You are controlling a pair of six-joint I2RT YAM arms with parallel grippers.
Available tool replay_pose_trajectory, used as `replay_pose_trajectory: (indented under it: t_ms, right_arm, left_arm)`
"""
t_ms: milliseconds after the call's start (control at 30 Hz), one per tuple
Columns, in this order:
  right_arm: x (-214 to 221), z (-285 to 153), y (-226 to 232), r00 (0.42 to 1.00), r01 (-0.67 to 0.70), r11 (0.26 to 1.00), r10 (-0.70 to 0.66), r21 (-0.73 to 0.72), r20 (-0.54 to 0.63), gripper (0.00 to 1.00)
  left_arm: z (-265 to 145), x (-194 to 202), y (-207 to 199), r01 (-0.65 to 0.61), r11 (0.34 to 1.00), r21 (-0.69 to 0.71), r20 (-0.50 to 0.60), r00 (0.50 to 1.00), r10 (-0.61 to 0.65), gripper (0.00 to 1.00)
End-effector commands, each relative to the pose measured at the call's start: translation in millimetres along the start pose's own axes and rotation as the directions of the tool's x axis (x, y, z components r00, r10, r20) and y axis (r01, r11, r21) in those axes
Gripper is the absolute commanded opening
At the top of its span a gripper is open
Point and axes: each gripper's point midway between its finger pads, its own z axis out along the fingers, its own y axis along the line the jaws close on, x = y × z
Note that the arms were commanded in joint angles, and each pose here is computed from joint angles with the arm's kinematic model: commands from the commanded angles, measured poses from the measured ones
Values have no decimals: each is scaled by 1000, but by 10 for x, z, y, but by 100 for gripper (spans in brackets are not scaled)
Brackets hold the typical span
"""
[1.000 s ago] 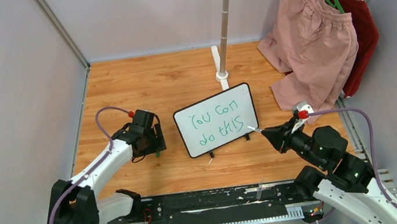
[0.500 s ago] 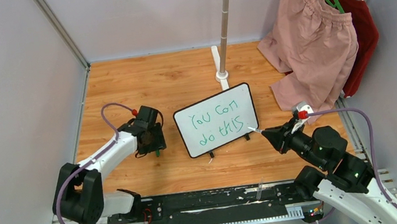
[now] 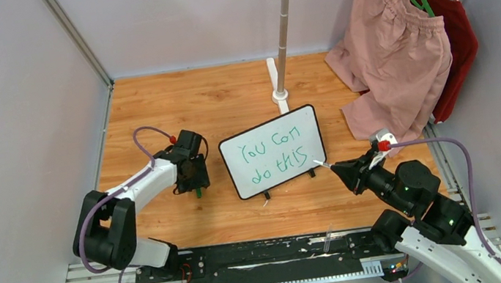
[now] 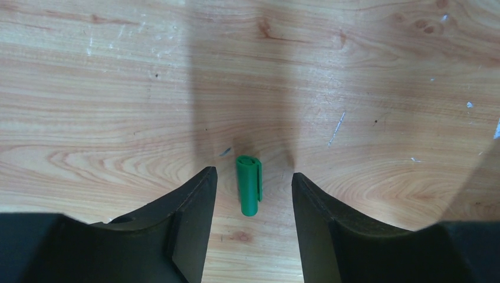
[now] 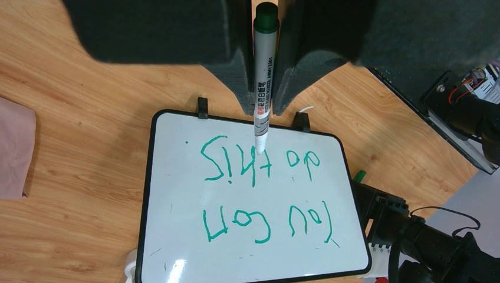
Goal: Write a sentence on the whiteboard
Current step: Close the whiteboard marker at the center of the board.
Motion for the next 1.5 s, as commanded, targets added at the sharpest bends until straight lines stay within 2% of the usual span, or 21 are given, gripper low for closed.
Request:
replay_pose_trajectory:
  t_ms: [0, 233, 1467]
  right_arm:
    - [-52, -25, -6, 1000, -2, 1000, 2, 2, 24, 0]
    - [-44, -20, -2, 1000, 0, 1000, 0, -1, 21, 0]
    - [-53, -46, 25, 1000, -11, 1000, 11, -15, 27, 0]
  left_arm:
    - [5, -98, -38, -10, 1000, 22, 24, 1000, 9, 54]
    - [90, -37, 4, 2, 1000, 2, -9, 1000, -2, 51]
    - [143, 78, 63, 14, 999, -34, -30, 999, -15, 37]
